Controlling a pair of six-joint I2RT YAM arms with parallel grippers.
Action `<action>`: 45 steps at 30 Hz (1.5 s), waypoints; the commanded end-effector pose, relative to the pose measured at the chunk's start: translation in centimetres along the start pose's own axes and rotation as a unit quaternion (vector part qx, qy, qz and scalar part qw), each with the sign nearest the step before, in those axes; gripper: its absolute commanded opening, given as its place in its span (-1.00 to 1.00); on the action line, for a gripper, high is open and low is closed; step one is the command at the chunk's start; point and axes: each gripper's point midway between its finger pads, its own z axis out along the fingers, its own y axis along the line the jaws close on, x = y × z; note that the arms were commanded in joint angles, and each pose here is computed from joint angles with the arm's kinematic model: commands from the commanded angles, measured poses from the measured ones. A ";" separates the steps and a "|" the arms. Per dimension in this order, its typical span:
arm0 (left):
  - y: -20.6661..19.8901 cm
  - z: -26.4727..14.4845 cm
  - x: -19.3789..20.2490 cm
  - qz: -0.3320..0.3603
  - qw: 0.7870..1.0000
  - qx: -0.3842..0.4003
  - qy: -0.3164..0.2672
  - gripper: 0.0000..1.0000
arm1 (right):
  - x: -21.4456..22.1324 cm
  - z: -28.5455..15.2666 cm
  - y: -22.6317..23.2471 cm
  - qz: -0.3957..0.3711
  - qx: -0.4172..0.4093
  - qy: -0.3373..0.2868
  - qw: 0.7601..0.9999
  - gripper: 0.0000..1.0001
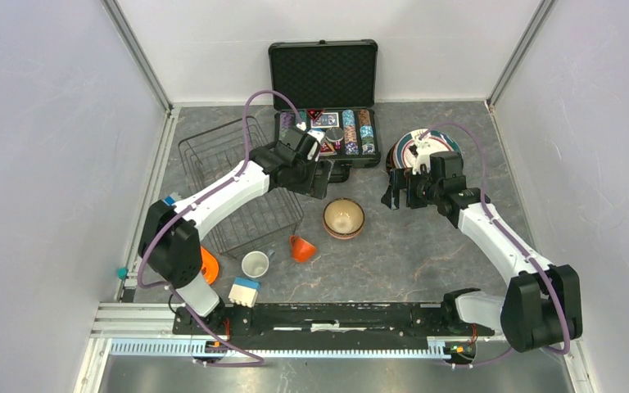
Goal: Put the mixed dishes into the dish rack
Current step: Pick up the plate at the center of the board.
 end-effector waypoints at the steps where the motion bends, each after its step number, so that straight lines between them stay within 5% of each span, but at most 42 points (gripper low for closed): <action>1: -0.5 -2.5 -2.3 0.034 0.998 0.019 -0.039 1.00 | -1.1 -0.4 1.0 -0.009 -0.021 -0.025 0.999 0.96; 9: -0.2 -8.6 -4.4 0.002 0.992 0.020 -0.123 1.00 | -3.1 -1.3 4.5 -0.047 -0.103 -0.054 0.992 0.96; 12: -2.2 -12.4 -4.1 0.003 0.985 0.087 -0.151 1.00 | -3.3 -1.4 4.9 -0.057 -0.105 -0.058 0.991 0.96; 17: -6.7 -16.1 1.6 -0.015 0.963 0.248 -0.102 1.00 | -2.8 -1.1 5.8 -0.059 -0.122 -0.053 0.989 0.96; 24: -9.7 -17.6 12.2 -0.088 0.948 0.305 0.000 1.00 | -2.1 -0.9 7.5 -0.063 -0.143 -0.047 0.987 0.96; 33: -12.1 -15.2 22.3 -0.032 0.986 0.146 0.075 1.00 | -1.7 -0.5 7.4 -0.044 -0.133 -0.042 0.989 0.96; 38: -9.3 -13.1 23.7 -0.018 0.999 0.012 0.024 1.00 | -1.2 -0.5 6.8 -0.041 -0.117 -0.039 0.992 0.96; 45: -6.7 -10.7 25.9 -0.042 0.999 0.002 0.012 1.00 | -0.5 -0.4 6.4 -0.039 -0.108 -0.029 0.993 0.96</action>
